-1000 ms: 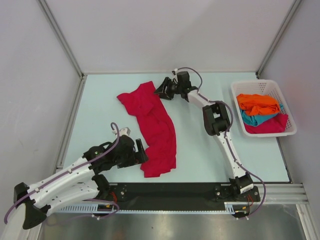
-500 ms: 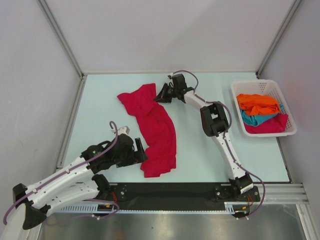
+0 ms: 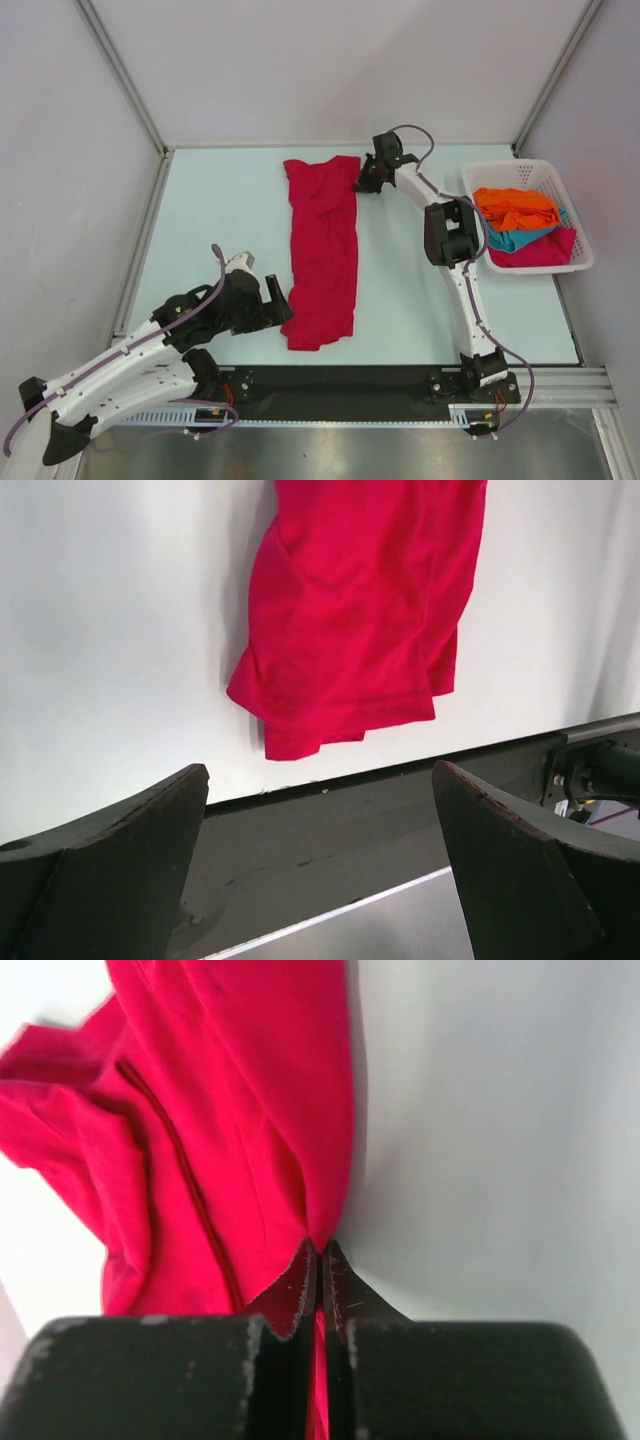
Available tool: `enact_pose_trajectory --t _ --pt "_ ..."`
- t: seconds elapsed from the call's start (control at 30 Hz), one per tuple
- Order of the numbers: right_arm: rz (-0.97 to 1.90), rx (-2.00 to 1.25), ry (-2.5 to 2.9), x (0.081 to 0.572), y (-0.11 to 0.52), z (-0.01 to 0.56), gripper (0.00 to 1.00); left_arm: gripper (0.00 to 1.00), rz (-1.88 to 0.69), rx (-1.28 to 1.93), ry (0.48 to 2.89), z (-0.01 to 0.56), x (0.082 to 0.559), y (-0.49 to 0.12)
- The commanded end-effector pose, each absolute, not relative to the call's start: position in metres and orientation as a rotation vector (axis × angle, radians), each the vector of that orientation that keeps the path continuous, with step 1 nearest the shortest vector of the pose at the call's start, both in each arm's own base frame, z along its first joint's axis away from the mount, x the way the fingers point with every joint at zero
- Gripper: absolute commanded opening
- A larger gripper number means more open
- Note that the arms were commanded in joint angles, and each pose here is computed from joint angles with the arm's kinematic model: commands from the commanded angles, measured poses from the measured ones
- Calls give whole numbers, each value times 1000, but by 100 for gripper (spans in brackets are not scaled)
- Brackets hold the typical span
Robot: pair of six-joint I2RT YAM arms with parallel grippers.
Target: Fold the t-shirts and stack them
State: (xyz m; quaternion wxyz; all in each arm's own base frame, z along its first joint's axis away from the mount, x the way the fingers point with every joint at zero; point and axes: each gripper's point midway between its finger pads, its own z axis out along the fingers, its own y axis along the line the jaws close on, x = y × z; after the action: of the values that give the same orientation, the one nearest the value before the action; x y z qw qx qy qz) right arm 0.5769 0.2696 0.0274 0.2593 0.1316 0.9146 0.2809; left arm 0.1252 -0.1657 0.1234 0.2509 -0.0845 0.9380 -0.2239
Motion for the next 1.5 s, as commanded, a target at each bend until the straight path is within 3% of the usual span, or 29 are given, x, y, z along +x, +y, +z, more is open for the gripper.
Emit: enact_pose_trajectory --t 0.0,0.03,0.13,0.27,0.5,0.73,0.77,0.83,1.0,1.1,1.47 --pt "615 335 2521 586 243 26 3 99 -634 -240 2510 132 129 -165" --pt "657 318 2550 583 248 14 15 100 -636 -240 2509 132 129 -165" --pt "750 285 2520 588 254 25 29 100 -639 -238 2505 132 130 -165" --pt "758 238 2427 594 254 63 36 100 -656 -227 2502 130 129 -168" --pt "686 180 2302 594 243 146 38 100 -694 -195 2510 129 134 -183" --pt "623 96 2336 502 249 164 39 100 -693 -180 2586 113 138 -199" --pt "613 100 2426 471 251 132 39 99 -689 -178 2593 112 139 -200" --pt "661 80 2407 441 259 148 39 99 -680 -177 2591 111 143 -200" --pt "768 32 2599 330 283 90 40 100 -677 -203 2554 116 164 -196" --pt "798 35 2643 289 281 74 41 100 -625 -214 2581 108 176 -188" --pt "742 33 2706 240 255 63 47 99 -676 -216 2625 94 192 -198"
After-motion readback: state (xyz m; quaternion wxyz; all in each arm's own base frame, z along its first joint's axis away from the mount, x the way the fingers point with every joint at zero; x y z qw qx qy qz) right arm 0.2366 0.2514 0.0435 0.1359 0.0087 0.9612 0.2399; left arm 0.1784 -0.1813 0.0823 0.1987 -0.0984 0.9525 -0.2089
